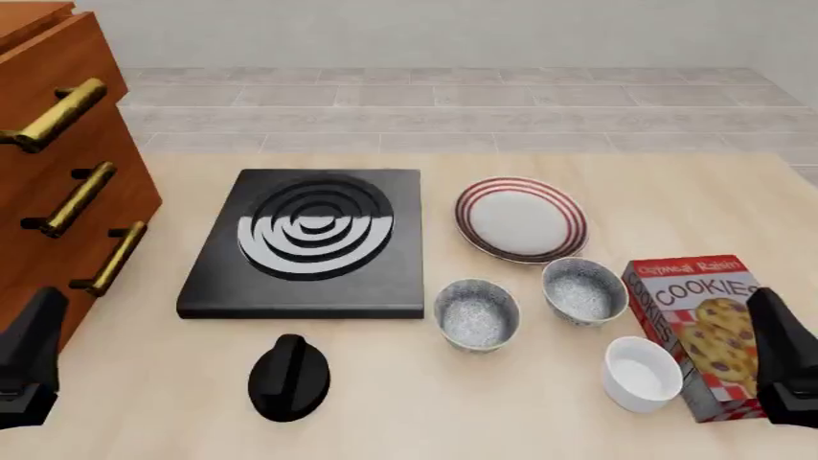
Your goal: Pick the akita bowl from table center and place it on the plate.
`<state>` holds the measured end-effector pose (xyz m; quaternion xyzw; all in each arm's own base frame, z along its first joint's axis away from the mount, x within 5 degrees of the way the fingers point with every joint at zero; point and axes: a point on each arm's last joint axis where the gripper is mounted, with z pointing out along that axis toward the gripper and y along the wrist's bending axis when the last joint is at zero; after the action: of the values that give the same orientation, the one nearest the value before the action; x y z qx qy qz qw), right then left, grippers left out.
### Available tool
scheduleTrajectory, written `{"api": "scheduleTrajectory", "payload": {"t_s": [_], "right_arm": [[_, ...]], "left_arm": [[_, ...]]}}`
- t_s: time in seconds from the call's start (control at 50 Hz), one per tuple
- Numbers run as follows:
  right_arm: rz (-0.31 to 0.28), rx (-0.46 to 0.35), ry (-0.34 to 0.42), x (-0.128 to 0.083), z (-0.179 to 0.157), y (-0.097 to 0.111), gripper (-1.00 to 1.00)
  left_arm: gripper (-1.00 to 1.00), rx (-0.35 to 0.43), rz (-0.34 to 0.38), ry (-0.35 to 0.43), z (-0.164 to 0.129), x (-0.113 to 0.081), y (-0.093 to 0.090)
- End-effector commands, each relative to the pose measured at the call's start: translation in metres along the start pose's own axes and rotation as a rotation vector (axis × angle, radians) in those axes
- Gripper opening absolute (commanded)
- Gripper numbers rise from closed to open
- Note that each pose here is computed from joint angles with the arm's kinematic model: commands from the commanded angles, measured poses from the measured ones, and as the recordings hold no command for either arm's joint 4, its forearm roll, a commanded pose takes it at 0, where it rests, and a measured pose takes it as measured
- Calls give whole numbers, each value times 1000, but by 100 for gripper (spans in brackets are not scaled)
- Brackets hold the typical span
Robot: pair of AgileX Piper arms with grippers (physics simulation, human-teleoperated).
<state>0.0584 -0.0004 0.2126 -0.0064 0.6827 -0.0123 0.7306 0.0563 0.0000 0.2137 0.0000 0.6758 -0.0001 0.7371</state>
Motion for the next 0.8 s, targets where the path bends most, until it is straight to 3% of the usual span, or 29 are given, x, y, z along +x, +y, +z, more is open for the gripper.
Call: {"api": "scheduleTrajectory", "payload": {"t_s": [0.02, 0.24, 0.36, 0.52, 0.62, 0.7, 0.8], "right_arm": [[32, -11, -11, -1, -2, 1, 100], [41, 5, -1, -16, -4, -1, 100], [18, -23, -13, -47, -12, 0, 100], [-34, -71, -19, -70, -17, 1, 100], [-55, -93, 6, -73, -12, 2, 100], [-68, -173, 91, -68, 6, 8, 100], [-101, -203, 101, -76, 11, 11, 100]], "left_arm": [[100, 0, 0, 1, 0, -1, 0], [100, 0, 0, 1, 0, -1, 0], [100, 0, 0, 1, 0, -1, 0], [100, 0, 0, 1, 0, -1, 0], [100, 0, 0, 1, 0, -1, 0], [100, 0, 0, 1, 0, -1, 0], [100, 0, 0, 1, 0, -1, 0]]}}
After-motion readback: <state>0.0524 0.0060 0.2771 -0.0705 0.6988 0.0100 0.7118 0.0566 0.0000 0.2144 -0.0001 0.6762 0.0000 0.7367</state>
